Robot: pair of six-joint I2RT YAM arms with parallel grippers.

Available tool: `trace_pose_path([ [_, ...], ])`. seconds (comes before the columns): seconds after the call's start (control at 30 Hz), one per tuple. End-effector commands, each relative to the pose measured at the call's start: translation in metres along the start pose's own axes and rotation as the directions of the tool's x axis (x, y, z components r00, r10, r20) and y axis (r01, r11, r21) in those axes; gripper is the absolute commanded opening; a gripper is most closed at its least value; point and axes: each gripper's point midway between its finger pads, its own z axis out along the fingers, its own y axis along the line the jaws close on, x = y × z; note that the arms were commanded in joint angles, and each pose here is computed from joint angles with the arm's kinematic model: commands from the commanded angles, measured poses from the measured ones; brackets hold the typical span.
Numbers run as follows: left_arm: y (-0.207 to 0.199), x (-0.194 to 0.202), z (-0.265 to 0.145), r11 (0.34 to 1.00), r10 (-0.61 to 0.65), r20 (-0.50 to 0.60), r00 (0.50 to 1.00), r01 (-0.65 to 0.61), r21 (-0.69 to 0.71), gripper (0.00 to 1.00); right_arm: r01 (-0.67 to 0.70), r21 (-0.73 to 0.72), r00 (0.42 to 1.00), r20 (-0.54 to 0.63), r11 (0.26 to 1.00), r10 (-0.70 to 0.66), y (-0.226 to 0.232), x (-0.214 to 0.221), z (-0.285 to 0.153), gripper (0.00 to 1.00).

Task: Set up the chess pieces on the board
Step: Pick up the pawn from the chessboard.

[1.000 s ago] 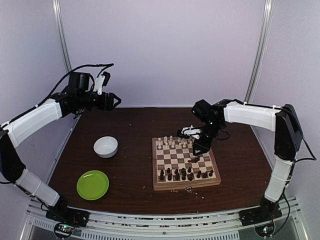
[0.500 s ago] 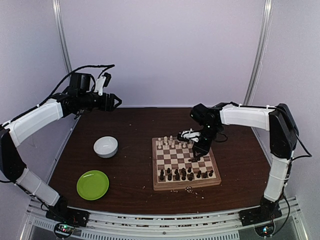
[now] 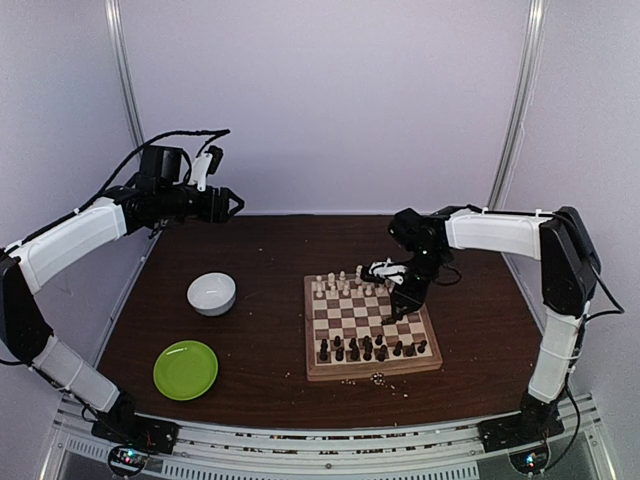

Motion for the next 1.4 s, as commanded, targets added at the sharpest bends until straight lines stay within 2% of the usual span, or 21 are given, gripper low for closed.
trace_pose_path([
  [0.0, 0.002, -0.004, 0.002, 1.000, -0.004, 0.016, 1.000, 0.004, 0.008, 0.65, 0.017, -0.004, 1.000, 0.019, 1.000, -0.017, 0.002, 0.007, -0.012, 0.32],
  [0.37, 0.002, -0.002, 0.004, 1.000, -0.005, 0.011, 1.000, 0.005, 0.010, 0.65, 0.033, -0.027, 0.999, -0.010, 0.999, -0.033, 0.002, 0.011, 0.001, 0.32],
  [0.7, 0.002, -0.002, 0.005, 1.000, -0.007, 0.009, 1.000, 0.007, 0.014, 0.65, 0.039, -0.040, 0.998, -0.047, 0.998, -0.041, 0.005, 0.021, 0.007, 0.26],
  [0.87, 0.001, -0.001, 0.005, 1.000, -0.009, 0.007, 1.000, 0.009, 0.017, 0.65, 0.041, -0.046, 0.997, -0.060, 0.998, -0.044, 0.007, 0.026, 0.007, 0.31],
  [0.97, 0.001, -0.002, 0.005, 1.000, -0.009, 0.008, 1.000, 0.009, 0.017, 0.65, 0.043, -0.041, 0.997, -0.061, 0.998, -0.045, 0.007, 0.028, 0.008, 0.31],
  [1.23, 0.001, -0.001, 0.005, 1.000, -0.011, 0.007, 1.000, 0.010, 0.019, 0.65, 0.027, -0.006, 0.999, -0.032, 1.000, -0.027, 0.002, 0.021, 0.003, 0.14],
  [1.37, 0.001, -0.002, 0.004, 1.000, -0.009, 0.010, 1.000, 0.009, 0.019, 0.65, 0.034, 0.017, 0.999, -0.014, 0.999, -0.033, 0.006, 0.024, -0.010, 0.09],
])
